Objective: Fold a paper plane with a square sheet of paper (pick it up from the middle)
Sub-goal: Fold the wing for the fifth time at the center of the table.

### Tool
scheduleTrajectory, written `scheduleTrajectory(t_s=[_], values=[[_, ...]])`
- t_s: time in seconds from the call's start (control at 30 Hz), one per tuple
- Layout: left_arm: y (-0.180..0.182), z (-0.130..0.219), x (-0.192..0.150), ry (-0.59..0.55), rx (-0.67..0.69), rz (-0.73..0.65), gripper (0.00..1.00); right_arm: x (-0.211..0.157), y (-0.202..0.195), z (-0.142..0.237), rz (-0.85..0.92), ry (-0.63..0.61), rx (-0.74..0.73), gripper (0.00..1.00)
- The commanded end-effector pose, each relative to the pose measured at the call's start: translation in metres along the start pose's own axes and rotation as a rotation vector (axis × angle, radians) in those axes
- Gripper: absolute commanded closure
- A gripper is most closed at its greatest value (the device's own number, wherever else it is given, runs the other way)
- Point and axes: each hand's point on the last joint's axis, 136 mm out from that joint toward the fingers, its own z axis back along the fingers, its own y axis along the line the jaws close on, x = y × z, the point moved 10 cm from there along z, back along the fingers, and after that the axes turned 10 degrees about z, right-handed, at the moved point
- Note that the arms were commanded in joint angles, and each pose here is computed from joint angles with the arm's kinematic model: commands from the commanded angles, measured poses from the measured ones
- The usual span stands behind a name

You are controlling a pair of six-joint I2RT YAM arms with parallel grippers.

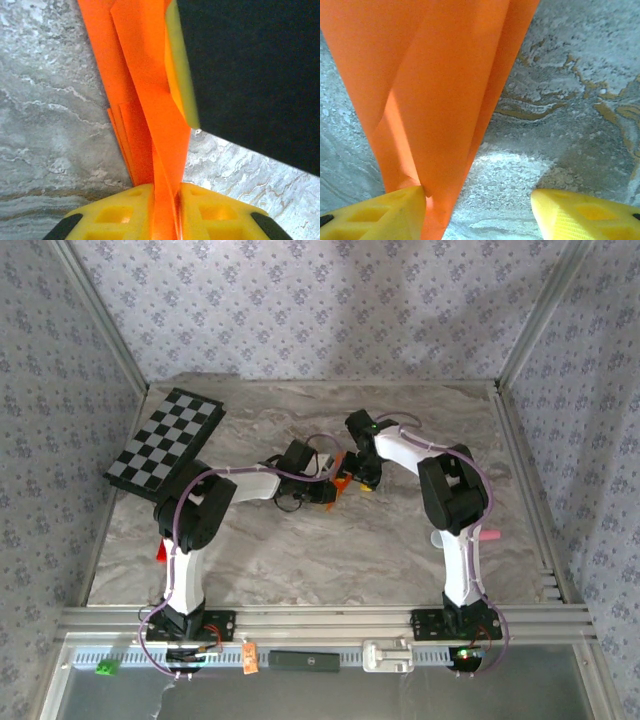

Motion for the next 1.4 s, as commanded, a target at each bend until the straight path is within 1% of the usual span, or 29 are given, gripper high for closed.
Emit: scheduleTrajectory(t_s=[0.0, 0.2, 0.33, 0.4, 0.6, 0.7, 0.83, 0.9, 1.0, 1.2, 1.27, 1.37], values=[[0.021, -0.010, -0.017, 0.079, 0.059, 0.051, 0.83, -0.013, -0.016, -0.042, -0.039, 0.102, -0.017, 0.37], [0.028, -0.006, -0.013, 0.076, -0.015, 0.135, 0.88, -0.006, -0.016, -0.026, -0.010, 0.078, 0.051, 0.36], [0.027, -0.005, -0.011, 0.082, -0.021, 0.136, 0.88, -0.002, -0.015, -0.013, 0.034, 0.046, 0.085, 0.36], [0.026, -0.005, -0.010, 0.090, -0.019, 0.133, 0.88, 0.002, -0.014, -0.001, 0.047, 0.005, 0.112, 0.36], [0.026, -0.006, -0.012, 0.126, 0.016, 0.118, 0.86, 0.007, -0.012, 0.031, 0.157, -0.113, 0.224, 0.36], [0.029, -0.008, -0.013, 0.141, 0.035, 0.127, 0.87, 0.002, -0.014, 0.047, 0.186, -0.186, 0.283, 0.37], [0.030, -0.010, -0.014, 0.158, 0.053, 0.135, 0.87, -0.007, -0.022, 0.069, 0.216, -0.320, 0.331, 0.38], [0.029, -0.011, -0.015, 0.167, 0.058, 0.134, 0.87, -0.019, -0.029, 0.065, 0.218, -0.338, 0.354, 0.40], [0.029, -0.012, -0.015, 0.177, 0.070, 0.136, 0.86, -0.024, -0.023, 0.061, 0.241, -0.353, 0.434, 0.45], [0.029, -0.013, -0.014, 0.185, 0.085, 0.142, 0.87, -0.024, -0.002, 0.037, 0.260, -0.307, 0.504, 0.70], [0.029, -0.014, -0.014, 0.184, 0.087, 0.144, 0.87, -0.023, 0.002, 0.028, 0.257, -0.286, 0.513, 0.74], [0.029, -0.014, -0.014, 0.185, 0.088, 0.146, 0.87, -0.021, 0.005, 0.017, 0.254, -0.266, 0.506, 0.77]])
